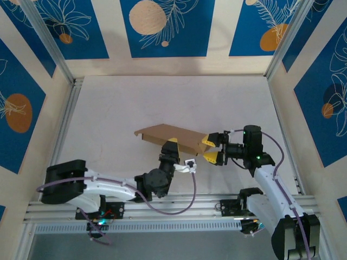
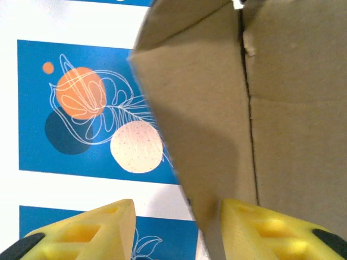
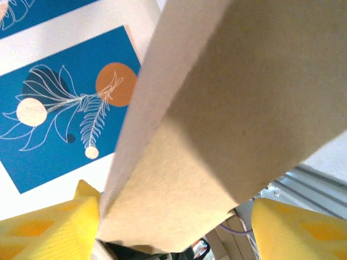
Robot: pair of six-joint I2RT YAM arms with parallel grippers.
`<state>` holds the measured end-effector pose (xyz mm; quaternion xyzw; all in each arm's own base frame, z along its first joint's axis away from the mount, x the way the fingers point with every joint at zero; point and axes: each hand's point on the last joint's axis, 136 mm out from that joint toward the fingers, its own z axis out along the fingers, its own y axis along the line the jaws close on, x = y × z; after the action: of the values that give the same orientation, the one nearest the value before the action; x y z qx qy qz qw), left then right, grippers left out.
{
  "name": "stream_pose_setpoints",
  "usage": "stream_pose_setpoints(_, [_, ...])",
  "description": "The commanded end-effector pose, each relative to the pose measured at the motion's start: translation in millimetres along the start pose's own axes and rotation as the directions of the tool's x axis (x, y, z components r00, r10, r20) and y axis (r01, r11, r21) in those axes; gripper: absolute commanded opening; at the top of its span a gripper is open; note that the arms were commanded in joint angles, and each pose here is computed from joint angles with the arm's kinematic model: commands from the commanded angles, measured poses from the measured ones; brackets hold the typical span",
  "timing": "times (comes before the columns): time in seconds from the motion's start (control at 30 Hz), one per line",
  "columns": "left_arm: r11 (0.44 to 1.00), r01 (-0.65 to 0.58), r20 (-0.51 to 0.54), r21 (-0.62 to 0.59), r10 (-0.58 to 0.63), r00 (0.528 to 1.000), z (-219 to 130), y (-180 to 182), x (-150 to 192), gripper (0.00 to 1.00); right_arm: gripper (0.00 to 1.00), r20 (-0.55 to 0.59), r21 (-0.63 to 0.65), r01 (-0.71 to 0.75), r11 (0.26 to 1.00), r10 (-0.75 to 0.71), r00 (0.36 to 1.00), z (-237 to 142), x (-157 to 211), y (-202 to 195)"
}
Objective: Fold the paper box
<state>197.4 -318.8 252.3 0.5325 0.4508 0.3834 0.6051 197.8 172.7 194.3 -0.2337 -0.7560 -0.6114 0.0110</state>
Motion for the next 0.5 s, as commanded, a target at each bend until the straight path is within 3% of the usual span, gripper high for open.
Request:
stream_pose_setpoints(0.0, [0.978, 0.143, -0.018, 0.150, -0.142, 0.990, -0.3, -8.1, 6.6, 0.44, 0.71, 0.005, 0.037, 0.041, 0.998, -0.042, 0.999, -5.8, 4.9, 0.2])
stream_pose_setpoints(0.1, [0.938, 0.253, -0.062, 0.238, -0.245, 0.968, 2.0, -12.3, 18.8, 0.44, 0.66, 0.029, 0.025, 0.011, 1.000, -0.012, 1.000, -2.8, -4.9, -4.1])
stream_pose_setpoints(0.3, [0.895, 0.276, -0.084, 0.350, -0.264, 0.961, -3.2, -59.5, 19.6, 0.49, 0.66, 0.125, 0.092, 0.027, 0.995, -0.039, 0.991, -7.8, -18.6, -11.3])
stream_pose_setpoints(0.47, [0.791, 0.428, -0.149, 0.438, -0.405, 0.902, -14.2, -74.0, 17.7, 0.60, 0.68, 0.202, 0.234, 0.077, 0.969, -0.125, 0.971, -16.0, -27.9, -30.4])
